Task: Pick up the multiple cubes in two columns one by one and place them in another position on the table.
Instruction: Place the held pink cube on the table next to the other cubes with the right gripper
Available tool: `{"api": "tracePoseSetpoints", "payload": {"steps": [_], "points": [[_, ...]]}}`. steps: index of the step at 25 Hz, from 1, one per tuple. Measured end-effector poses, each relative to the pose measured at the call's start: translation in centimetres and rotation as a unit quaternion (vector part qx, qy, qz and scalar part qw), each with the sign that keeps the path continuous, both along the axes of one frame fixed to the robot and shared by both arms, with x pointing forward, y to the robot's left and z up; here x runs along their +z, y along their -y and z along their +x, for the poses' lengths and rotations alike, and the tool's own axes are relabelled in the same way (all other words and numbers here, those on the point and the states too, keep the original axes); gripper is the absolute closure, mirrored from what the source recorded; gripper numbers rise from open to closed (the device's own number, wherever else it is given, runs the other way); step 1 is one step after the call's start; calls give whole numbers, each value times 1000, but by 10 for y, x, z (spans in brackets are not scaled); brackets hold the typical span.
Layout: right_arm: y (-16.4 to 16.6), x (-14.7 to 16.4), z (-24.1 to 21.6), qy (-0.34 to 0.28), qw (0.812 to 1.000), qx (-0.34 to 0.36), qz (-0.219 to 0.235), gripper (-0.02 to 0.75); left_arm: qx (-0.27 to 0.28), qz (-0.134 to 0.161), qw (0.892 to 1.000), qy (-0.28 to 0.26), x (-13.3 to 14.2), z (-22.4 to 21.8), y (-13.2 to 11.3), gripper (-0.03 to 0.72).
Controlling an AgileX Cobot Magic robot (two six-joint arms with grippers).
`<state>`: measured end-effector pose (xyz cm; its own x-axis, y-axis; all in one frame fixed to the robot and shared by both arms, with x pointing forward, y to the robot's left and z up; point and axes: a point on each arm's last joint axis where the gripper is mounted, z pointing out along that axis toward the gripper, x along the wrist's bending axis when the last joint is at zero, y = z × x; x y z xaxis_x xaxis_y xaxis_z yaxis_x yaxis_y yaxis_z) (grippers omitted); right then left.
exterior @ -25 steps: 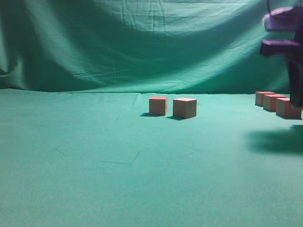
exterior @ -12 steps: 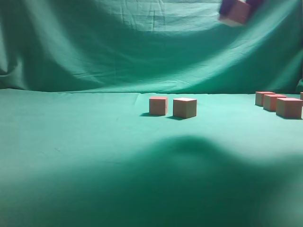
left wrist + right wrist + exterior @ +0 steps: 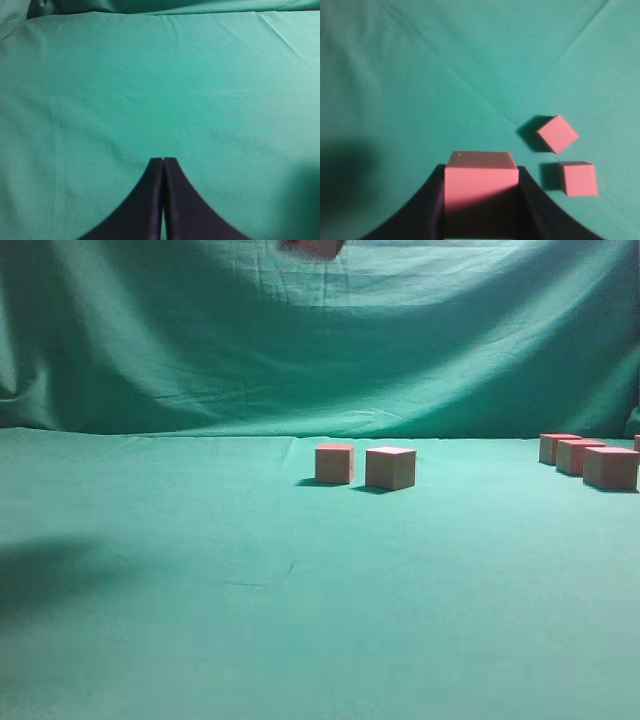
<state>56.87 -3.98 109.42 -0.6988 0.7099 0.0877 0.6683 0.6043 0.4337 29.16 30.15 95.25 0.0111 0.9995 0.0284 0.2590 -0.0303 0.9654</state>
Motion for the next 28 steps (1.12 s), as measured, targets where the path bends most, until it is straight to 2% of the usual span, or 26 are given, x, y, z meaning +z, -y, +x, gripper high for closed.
{"api": "tracePoseSetpoints", "payload": {"steps": [5, 10, 14, 17, 21, 28], "points": [[-37, -30, 20, -41, 999, -25, -22, 476, 0, 0, 1000, 0, 0, 0, 0, 688], [-56, -55, 41, -42, 998, -36, -23, 476, 0, 0, 1000, 0, 0, 0, 0, 688], [-59, -69, 47, -12, 997, 56, -57, 476, 0, 0, 1000, 0, 0, 0, 0, 688], [-58, -74, 50, 19, 987, 134, -90, 476, 0, 0, 1000, 0, 0, 0, 0, 688], [-58, -80, 53, 55, 962, 236, -128, 476, 0, 0, 1000, 0, 0, 0, 0, 688], [-60, -96, 56, 92, 898, 395, -169, 476, 0, 0, 1000, 0, 0, 0, 0, 688]]}}
